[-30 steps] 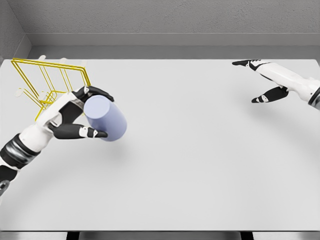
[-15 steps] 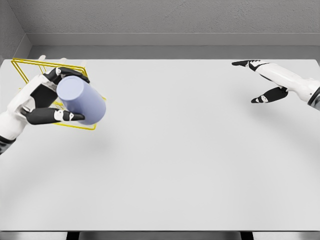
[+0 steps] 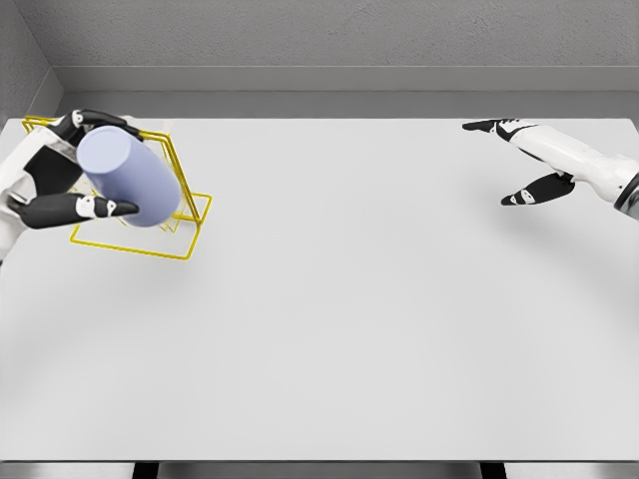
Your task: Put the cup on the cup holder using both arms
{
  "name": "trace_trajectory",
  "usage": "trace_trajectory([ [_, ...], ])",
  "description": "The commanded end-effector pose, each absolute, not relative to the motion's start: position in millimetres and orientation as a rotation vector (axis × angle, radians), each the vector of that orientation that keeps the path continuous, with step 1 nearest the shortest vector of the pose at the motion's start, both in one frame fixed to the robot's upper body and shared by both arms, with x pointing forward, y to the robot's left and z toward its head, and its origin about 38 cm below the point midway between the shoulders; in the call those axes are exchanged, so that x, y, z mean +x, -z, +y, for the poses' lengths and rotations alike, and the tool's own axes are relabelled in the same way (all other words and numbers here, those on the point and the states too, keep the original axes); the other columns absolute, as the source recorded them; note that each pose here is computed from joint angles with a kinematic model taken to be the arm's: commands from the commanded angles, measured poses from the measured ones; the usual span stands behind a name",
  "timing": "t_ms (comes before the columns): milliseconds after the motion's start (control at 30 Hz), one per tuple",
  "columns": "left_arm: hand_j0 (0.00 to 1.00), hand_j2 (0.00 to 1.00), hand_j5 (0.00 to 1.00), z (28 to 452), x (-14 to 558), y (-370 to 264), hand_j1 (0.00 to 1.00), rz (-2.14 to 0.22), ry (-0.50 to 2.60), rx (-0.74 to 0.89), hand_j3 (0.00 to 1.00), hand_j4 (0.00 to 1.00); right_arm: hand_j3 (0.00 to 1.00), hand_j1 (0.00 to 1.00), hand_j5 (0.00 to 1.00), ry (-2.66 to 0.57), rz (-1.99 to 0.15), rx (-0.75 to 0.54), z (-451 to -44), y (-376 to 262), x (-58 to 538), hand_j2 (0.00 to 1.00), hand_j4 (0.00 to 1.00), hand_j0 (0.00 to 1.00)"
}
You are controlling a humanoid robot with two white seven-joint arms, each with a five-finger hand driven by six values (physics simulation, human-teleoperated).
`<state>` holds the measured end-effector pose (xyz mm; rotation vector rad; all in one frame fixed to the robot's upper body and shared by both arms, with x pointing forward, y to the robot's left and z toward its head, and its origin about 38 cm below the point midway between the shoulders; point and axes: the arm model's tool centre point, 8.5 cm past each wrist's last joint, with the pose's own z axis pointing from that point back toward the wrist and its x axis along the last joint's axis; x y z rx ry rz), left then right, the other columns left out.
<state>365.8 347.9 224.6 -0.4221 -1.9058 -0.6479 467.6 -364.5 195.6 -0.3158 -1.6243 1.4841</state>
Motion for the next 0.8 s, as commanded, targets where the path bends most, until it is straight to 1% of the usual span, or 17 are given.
trace_trajectory([
  [0, 0.59, 0.59, 0.59, 358, 370, -219, 0.59, -1.893, 0.614, -0.397, 0.59, 0.59, 1.00, 1.00, 1.00, -1.476, -1.628, -0.314, -365, -197, 468, 1.00, 1.00, 1.00],
  [100, 0.59, 0.59, 0.59, 365, 374, -213, 0.59, -1.882, 0.592, -0.376, 0.59, 0.59, 1.00, 1.00, 1.00, -1.476, -1.628, -0.314, -365, -197, 468, 1.00, 1.00, 1.00],
  [500, 0.59, 0.59, 0.59, 357, 373, -204, 0.59, -1.872, 0.591, -0.396, 0.59, 0.59, 1.00, 1.00, 1.00, -1.475, -1.629, -0.313, -364, -196, 468, 1.00, 1.00, 1.00],
  [767, 0.59, 0.59, 0.59, 365, 375, -197, 0.59, -1.853, 0.570, -0.371, 0.59, 0.59, 1.00, 1.00, 1.00, -1.475, -1.629, -0.313, -364, -196, 468, 1.00, 1.00, 1.00],
])
